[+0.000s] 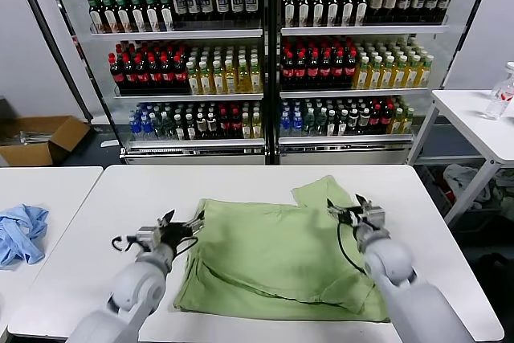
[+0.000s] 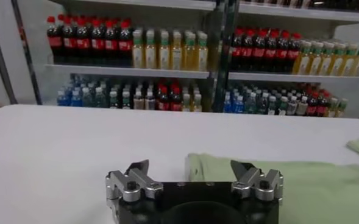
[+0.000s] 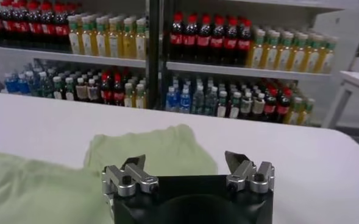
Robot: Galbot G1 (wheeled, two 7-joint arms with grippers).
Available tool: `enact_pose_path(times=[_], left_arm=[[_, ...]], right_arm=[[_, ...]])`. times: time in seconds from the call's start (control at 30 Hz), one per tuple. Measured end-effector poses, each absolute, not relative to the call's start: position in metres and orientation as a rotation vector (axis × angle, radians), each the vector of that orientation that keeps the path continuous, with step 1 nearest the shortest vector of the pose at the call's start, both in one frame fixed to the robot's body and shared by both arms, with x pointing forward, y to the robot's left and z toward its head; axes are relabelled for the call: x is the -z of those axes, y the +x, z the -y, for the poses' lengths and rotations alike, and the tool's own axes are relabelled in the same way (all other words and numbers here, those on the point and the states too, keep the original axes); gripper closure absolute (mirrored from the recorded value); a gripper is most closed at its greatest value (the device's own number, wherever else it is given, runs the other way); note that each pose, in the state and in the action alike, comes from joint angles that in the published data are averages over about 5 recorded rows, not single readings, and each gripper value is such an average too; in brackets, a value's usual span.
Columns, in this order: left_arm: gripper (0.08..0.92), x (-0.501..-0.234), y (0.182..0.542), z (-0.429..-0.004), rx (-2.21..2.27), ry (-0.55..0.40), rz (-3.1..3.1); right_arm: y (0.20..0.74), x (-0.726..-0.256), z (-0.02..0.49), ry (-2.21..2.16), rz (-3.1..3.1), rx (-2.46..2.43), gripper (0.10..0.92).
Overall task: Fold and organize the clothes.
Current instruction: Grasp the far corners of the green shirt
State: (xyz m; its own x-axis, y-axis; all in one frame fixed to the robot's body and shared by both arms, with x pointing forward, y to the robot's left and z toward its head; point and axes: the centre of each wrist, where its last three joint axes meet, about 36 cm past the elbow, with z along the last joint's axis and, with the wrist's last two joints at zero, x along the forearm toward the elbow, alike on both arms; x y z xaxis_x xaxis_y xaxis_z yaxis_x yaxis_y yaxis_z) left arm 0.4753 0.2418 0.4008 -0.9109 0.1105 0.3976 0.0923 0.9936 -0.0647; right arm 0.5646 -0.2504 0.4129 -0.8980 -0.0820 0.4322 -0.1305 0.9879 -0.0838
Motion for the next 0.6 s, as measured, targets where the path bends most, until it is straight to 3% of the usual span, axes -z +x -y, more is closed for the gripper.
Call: enact_pose_path(times=[0.43,0.6], left_arm=[[0.178,-0.383,0.510,-0.211,-0.040,-0.199,2.663],[0.267,-0.378,0.516,-0.204,-0.023,-0.197,2.651]], right_arm=[[0.618,-0.393,0.253,0.060,2.589,-0.160,0.199],[0.622,-0.386,0.254,0.050,2.567,-0.158,0.262]])
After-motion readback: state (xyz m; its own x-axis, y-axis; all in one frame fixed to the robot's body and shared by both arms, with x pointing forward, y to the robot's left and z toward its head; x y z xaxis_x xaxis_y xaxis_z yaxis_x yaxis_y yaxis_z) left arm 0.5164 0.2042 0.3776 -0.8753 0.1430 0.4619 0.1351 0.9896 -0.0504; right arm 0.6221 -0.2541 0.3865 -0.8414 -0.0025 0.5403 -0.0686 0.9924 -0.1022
